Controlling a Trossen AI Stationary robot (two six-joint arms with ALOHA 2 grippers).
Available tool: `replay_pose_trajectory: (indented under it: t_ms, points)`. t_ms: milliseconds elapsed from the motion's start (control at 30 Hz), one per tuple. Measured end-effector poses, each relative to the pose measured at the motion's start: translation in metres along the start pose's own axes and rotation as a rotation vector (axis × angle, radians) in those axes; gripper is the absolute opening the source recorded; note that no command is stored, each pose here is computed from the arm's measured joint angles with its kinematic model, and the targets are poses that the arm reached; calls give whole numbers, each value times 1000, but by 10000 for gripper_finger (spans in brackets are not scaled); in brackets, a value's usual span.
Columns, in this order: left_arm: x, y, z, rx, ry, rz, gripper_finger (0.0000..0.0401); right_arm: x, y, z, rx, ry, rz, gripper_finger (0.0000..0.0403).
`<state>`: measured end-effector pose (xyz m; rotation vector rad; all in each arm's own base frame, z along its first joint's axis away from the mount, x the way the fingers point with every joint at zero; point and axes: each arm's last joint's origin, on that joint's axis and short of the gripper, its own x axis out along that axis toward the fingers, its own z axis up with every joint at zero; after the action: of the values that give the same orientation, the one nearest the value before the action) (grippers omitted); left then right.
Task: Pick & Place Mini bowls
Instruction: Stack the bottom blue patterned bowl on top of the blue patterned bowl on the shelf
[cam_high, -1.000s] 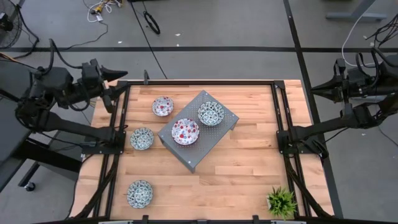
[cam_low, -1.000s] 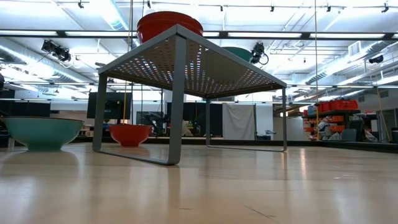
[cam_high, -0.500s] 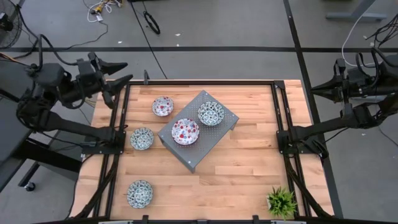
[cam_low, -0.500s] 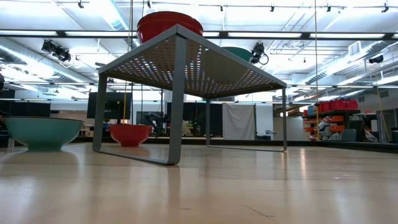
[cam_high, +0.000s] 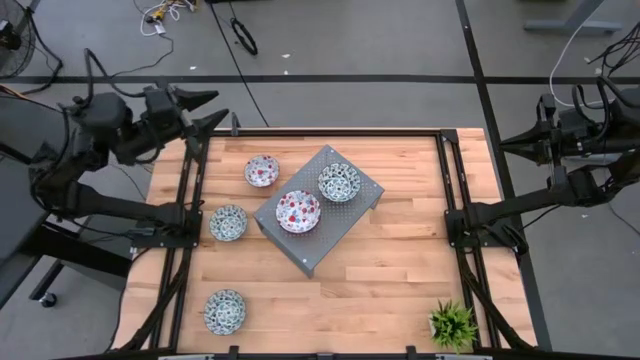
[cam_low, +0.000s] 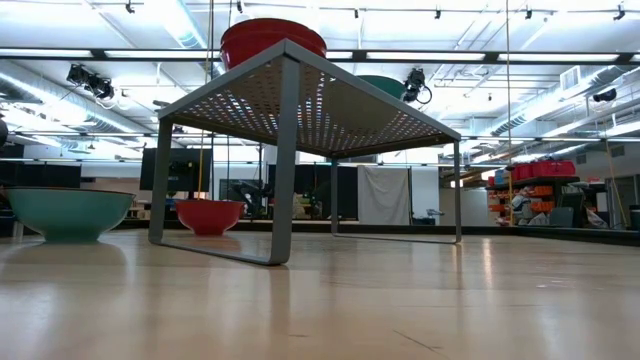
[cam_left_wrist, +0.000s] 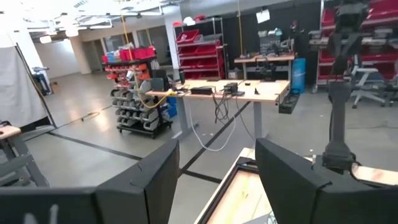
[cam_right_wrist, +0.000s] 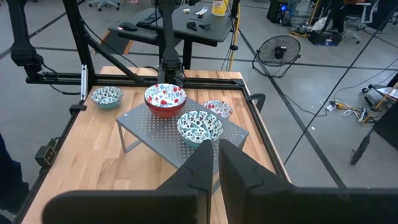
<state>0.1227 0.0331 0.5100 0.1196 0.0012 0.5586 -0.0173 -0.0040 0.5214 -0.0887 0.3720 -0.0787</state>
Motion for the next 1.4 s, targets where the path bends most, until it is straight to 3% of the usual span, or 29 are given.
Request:
replay_pose_trajectory:
  t_ms: [900,1400]
  points:
    - [57,67,-28,-95,135,-14,216,0,0,0,0,0,0,27]
    - [66,88,-56,-172,355,114,216,0,0,0,0,0,0,27]
